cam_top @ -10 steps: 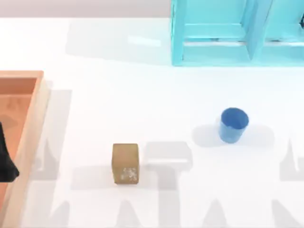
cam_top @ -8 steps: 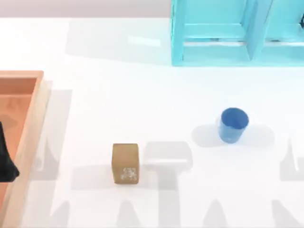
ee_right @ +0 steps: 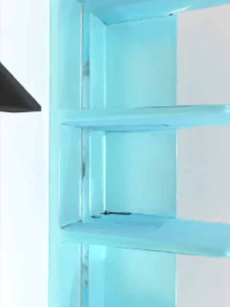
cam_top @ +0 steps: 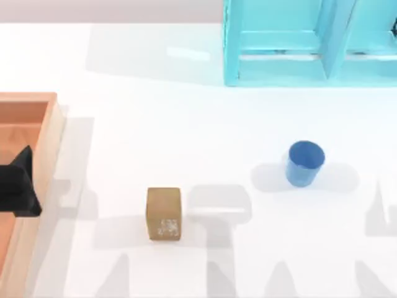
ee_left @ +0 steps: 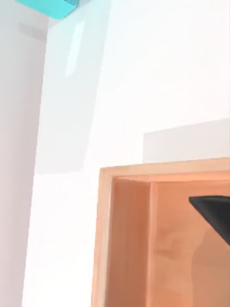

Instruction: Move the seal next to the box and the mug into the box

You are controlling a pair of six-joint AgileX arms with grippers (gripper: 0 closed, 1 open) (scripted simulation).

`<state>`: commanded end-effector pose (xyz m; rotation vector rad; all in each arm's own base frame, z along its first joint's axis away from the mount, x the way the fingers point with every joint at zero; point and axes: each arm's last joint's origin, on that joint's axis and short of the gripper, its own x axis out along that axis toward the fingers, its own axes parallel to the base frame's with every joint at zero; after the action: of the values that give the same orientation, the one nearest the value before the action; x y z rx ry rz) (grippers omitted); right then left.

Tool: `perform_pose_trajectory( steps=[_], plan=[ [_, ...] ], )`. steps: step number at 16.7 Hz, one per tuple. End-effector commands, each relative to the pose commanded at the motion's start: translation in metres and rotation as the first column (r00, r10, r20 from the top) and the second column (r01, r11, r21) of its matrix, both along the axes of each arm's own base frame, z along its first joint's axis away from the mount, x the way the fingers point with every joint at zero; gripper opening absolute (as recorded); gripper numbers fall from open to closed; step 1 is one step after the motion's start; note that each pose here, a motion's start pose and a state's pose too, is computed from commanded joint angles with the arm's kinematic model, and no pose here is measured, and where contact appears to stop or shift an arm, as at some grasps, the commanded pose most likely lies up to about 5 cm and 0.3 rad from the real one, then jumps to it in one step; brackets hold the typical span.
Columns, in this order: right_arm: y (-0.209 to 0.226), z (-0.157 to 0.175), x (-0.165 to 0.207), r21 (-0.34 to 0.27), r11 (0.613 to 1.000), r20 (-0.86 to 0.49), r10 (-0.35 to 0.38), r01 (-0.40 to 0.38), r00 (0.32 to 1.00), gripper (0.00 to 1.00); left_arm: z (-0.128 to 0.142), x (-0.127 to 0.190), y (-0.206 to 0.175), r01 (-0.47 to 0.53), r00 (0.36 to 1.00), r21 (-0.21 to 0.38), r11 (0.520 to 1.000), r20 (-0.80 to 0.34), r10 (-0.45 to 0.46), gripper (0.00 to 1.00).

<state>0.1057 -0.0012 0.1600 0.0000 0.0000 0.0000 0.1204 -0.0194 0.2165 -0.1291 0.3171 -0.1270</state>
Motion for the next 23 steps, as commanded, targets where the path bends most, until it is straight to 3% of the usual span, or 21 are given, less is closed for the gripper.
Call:
perform_pose_trajectory(
  steps=[4, 8, 11, 14, 17, 23],
  plan=[
    [0.0, 0.0, 0.0, 0.0, 1.0, 0.0, 0.0, 0.0, 1.0, 1.0, 0.032, 0.04, -0.028, 0.064, 0.934, -0.051, 0.997, -0.348, -0.077, 1.0],
    [0.0, 0.0, 0.0, 0.0, 1.0, 0.0, 0.0, 0.0, 1.0, 1.0, 0.038, 0.093, -0.078, 0.087, 0.741, -0.035, 0.996, -0.666, -0.088, 1.0],
    [0.0, 0.0, 0.0, 0.0, 1.0, 0.0, 0.0, 0.0, 1.0, 1.0, 0.029, 0.123, -0.121, 0.097, 0.575, 0.015, 0.995, -0.817, -0.044, 1.0],
    [0.0, 0.0, 0.0, 0.0, 1.0, 0.0, 0.0, 0.0, 1.0, 1.0, 0.015, 0.142, -0.16, 0.109, 0.443, 0.073, 0.991, -0.896, 0.018, 1.0],
    [0.0, 0.0, 0.0, 0.0, 1.0, 0.0, 0.0, 0.0, 1.0, 1.0, 0.001, 0.152, -0.19, 0.12, 0.355, 0.125, 0.985, -0.932, 0.075, 1.0],
    [0.0, 0.0, 0.0, 0.0, 1.0, 0.0, 0.0, 0.0, 1.0, 1.0, -0.006, 0.155, -0.203, 0.126, 0.319, 0.149, 0.981, -0.942, 0.102, 1.0]
  ],
)
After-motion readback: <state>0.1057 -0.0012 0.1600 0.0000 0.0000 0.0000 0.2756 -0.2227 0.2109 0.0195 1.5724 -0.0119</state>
